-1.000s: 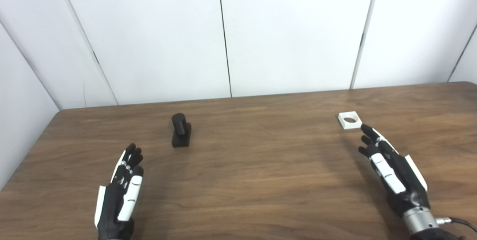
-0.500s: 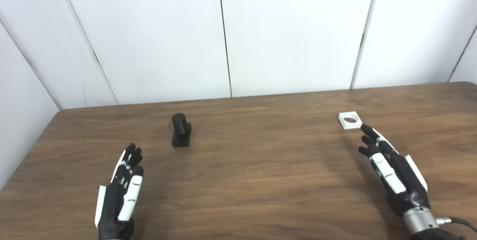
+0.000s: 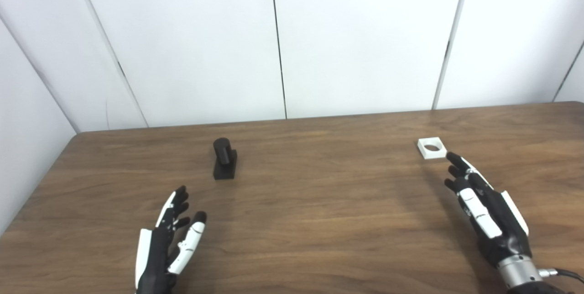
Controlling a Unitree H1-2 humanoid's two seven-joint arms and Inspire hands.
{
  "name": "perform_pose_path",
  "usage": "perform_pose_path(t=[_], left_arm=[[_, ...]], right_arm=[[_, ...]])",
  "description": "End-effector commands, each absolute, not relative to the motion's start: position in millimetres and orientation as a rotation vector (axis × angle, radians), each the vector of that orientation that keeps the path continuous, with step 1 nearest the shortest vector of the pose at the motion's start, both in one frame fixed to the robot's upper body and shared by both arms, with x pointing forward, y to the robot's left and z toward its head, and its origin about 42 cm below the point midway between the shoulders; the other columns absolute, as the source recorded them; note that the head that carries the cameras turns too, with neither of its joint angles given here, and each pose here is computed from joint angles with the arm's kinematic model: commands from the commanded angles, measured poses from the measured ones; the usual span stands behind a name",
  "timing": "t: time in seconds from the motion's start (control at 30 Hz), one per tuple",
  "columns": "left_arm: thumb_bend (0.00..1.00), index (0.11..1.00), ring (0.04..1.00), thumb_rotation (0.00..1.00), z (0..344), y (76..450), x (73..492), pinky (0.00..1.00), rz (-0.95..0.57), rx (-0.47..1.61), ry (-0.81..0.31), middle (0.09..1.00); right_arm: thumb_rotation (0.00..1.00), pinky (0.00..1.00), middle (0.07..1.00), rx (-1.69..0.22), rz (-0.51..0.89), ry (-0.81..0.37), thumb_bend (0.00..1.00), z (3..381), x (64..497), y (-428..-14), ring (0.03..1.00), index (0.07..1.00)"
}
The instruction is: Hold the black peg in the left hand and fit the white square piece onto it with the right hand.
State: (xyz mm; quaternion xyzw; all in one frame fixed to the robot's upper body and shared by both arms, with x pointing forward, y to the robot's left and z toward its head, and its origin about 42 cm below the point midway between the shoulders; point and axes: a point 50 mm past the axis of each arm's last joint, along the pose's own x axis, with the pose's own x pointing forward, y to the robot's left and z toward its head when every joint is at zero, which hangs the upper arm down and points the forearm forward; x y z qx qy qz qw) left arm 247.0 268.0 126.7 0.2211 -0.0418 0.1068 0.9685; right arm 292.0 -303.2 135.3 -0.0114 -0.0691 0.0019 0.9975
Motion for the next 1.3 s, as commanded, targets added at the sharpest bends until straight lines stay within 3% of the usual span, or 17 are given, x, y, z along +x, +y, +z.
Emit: perform_pose_path(t=[0.0, 0.13, 0.27, 0.4, 0.67, 1.13, 1.27], left_arm=[[0.58, 0.913, 0.879, 0.71, 148.5, 267.3, 255.2, 0.82, 0.24, 0.493, -0.165, 0.907], [0.61, 0.909, 0.87, 0.65, 161.0, 260.8, 263.1, 0.8, 0.284, 0.56, -0.149, 0.903], [0.65, 0.903, 0.913, 0.57, 168.3, 254.5, 270.4, 0.85, 0.317, 0.608, -0.125, 0.934], [0.72, 0.924, 0.957, 0.55, 171.8, 248.3, 283.5, 0.86, 0.321, 0.718, -0.049, 0.954], [0.74, 0.899, 0.965, 0.45, 167.2, 241.8, 308.0, 0.82, 0.349, 0.876, -0.028, 0.934], [0.77, 0.888, 0.968, 0.55, 172.6, 241.5, 352.0, 0.82, 0.322, 1.003, 0.005, 0.938], [0.78, 0.891, 0.997, 0.61, 178.6, 241.6, 362.1, 0.91, 0.319, 1.045, 0.033, 0.954]], right_arm=[[0.69, 0.91, 0.966, -0.026, 0.005, -0.17, 0.55, 136.4, 294.6, -303.8, 0.966, 0.9], [0.69, 0.91, 0.967, -0.031, 0.006, -0.168, 0.55, 135.6, 295.4, -303.6, 0.964, 0.9], [0.7, 0.91, 0.97, -0.03, 0.008, -0.166, 0.55, 135.0, 295.7, -303.3, 0.967, 0.901], [0.71, 0.9, 0.963, -0.032, 0.009, -0.165, 0.55, 133.4, 295.4, -303.7, 0.959, 0.901], [0.71, 0.89, 0.963, -0.034, 0.015, -0.161, 0.54, 131.1, 295.4, -304.1, 0.957, 0.905], [0.72, 0.88, 0.959, -0.036, 0.012, -0.163, 0.54, 128.5, 297.5, -302.2, 0.955, 0.895], [0.72, 0.87, 0.953, -0.037, 0.005, -0.159, 0.56, 127.0, 297.9, -301.8, 0.951, 0.887]])
